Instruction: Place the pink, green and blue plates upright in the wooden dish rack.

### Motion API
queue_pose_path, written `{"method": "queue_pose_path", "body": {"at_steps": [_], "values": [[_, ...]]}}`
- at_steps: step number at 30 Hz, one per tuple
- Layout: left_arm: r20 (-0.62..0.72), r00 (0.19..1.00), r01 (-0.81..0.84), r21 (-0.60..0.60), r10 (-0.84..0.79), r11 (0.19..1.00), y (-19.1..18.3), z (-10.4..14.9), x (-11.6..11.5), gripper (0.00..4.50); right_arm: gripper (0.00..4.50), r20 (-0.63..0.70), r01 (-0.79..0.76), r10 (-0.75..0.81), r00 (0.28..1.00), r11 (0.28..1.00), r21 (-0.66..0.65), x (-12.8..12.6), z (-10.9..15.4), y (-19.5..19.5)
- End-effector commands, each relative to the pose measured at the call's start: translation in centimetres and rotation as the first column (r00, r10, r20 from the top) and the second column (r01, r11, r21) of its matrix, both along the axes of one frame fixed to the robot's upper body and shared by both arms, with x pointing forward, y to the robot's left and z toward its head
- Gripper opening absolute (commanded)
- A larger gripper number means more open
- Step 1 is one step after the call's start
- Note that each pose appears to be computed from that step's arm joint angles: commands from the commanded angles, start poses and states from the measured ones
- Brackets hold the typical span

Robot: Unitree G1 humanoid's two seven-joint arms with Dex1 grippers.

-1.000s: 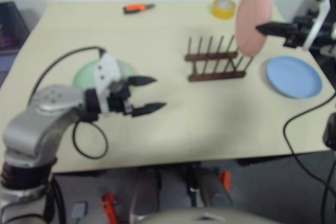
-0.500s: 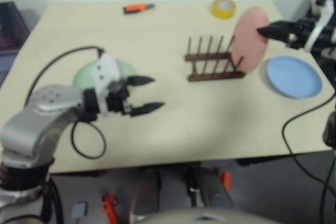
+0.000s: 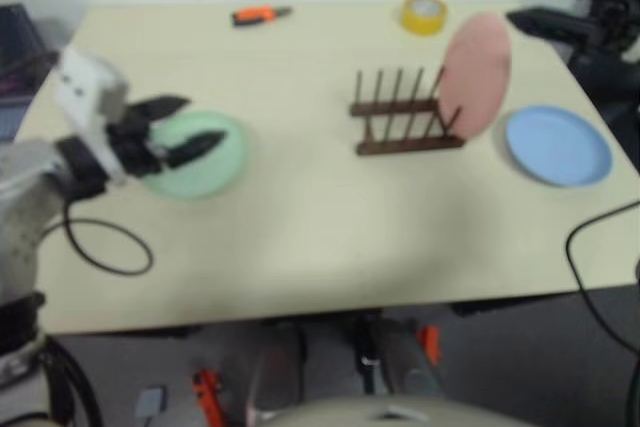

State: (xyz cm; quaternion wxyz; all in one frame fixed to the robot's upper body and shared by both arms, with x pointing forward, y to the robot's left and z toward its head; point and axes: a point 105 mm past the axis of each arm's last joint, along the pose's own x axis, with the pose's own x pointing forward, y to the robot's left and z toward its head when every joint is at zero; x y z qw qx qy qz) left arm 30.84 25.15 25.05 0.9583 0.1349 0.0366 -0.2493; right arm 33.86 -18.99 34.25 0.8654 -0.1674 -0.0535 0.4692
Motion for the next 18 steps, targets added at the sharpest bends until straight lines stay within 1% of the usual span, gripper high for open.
{"method": "queue_pose_path", "body": {"at_steps": [1,3,6,8,11,16,18], "values": [[0.018,0.948,-0.315,-0.060,0.317,0.947,6.0,1.0,1.6,3.79,4.47,0.035,-0.151,0.154,0.987,0.986,-0.074,-2.5,-0.9,4.6],[-0.018,0.908,-0.419,-0.089,0.419,0.904,8.0,0.5,2.6,3.79,4.47,0.023,-0.179,0.181,0.983,0.980,-0.085,-2.7,-2.1,6.4],[-0.127,0.843,-0.535,-0.096,0.523,0.839,10.3,-2.1,4.6,3.79,4.47,-0.009,-0.226,0.227,0.974,0.969,-0.099,-2.8,-4.6,9.4],[-0.176,0.835,-0.541,-0.095,0.521,0.836,10.5,-3.6,5.6,3.79,4.47,-0.022,-0.232,0.231,0.973,0.967,-0.101,-2.8,-5.6,10.6],[-0.248,0.822,-0.546,-0.085,0.513,0.834,10.4,-5.9,6.8,3.79,4.47,-0.036,-0.236,0.233,0.972,0.965,-0.114,-3.0,-6.5,11.4],[-0.349,0.807,-0.527,-0.063,0.476,0.848,9.4,-9.8,8.0,3.79,4.47,-0.055,-0.250,0.245,0.968,0.961,-0.121,-3.7,-7.1,11.9],[-0.378,0.797,-0.528,-0.054,0.472,0.848,9.1,-11.0,8.2,3.79,4.47,-0.059,-0.249,0.243,0.968,0.961,-0.121,-3.9,-7.2,11.9]]}}
